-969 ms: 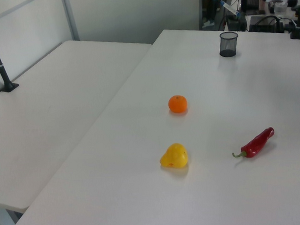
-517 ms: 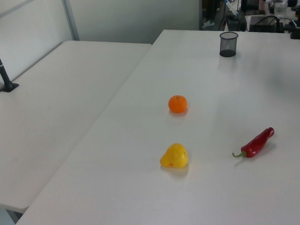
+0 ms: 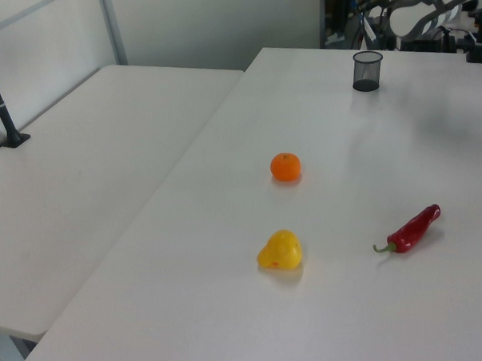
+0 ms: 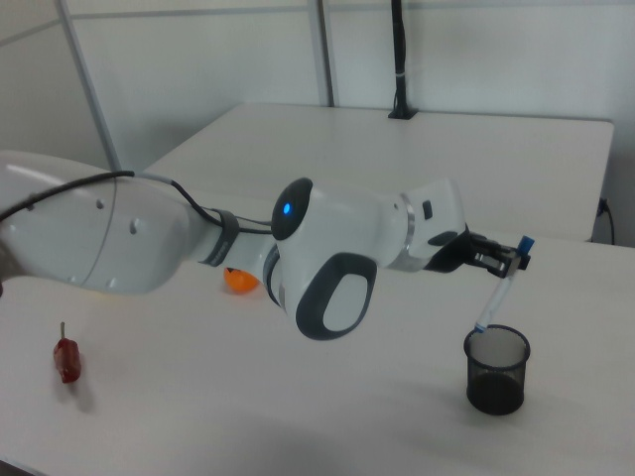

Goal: Place marker
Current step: 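Carry the marker over to the black mesh pen cup, then lower the marker into the cup and open the gripper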

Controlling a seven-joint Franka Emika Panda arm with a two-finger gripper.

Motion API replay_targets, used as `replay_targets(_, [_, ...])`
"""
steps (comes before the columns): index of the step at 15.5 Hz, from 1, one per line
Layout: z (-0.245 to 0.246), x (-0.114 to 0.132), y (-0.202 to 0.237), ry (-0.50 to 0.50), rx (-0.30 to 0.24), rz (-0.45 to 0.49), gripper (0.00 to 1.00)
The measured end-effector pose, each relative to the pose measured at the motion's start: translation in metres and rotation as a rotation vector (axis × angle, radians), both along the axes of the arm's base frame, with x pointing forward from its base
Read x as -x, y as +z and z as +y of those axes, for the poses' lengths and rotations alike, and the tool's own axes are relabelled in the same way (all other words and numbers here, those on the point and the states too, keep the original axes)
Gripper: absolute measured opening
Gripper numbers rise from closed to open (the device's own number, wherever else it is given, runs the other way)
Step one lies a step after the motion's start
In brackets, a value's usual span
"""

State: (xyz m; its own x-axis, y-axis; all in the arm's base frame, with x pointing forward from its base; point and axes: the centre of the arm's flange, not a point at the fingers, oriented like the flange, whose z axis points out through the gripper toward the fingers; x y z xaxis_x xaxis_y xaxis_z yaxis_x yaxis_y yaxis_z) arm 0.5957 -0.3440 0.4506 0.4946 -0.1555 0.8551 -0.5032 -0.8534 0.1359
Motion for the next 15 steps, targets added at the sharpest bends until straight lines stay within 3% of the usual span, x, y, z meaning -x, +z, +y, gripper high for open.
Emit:
replay_targets(7, [0.001, -0.007, -0.048, 0.011, 0.020, 0.013, 0.16])
replay_targets(12, [0.001, -0.008, -0.058, 0.013, 0.021, 0.022, 0.17])
replay_targets(15, [0.001, -0.008, -0.060, 0.013, 0.020, 0.025, 0.41])
